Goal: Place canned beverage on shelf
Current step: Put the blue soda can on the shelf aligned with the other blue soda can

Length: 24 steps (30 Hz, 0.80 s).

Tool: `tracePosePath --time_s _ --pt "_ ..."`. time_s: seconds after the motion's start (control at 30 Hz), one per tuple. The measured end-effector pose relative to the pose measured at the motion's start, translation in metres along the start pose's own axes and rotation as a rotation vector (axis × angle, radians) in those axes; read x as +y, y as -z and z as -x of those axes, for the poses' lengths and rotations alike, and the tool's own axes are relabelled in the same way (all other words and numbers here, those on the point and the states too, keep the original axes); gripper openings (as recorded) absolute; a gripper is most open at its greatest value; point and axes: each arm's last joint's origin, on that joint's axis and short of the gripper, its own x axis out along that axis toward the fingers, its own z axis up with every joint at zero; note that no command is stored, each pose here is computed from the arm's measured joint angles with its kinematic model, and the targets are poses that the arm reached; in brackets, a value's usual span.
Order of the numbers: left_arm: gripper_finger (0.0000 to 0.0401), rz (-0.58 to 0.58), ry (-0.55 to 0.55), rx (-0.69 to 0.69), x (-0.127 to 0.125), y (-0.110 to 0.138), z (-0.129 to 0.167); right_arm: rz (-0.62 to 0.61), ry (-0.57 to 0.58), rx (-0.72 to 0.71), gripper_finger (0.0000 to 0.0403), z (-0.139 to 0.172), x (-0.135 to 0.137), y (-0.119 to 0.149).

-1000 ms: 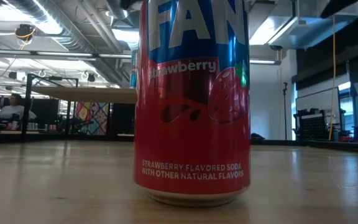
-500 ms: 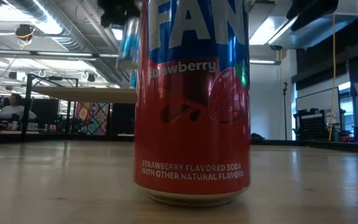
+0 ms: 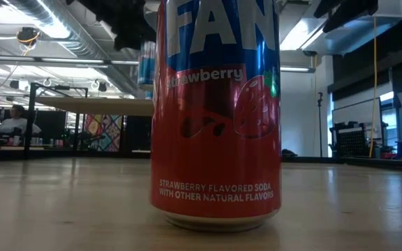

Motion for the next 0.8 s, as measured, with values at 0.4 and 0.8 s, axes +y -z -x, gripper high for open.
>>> tracePosePath --time_s 0.4,0.8 --pt "0.0203 0.026 0.003 0.053 0.015 0.004 -0.022 0.028 0.037 -0.026 0.0319 0.0 -0.001 0.0" --pt "0.0272 0.022 -0.047 0.053 0.016 0.004 -0.023 0.043 0.049 -0.037 0.0319 0.0 -0.002 -0.001"
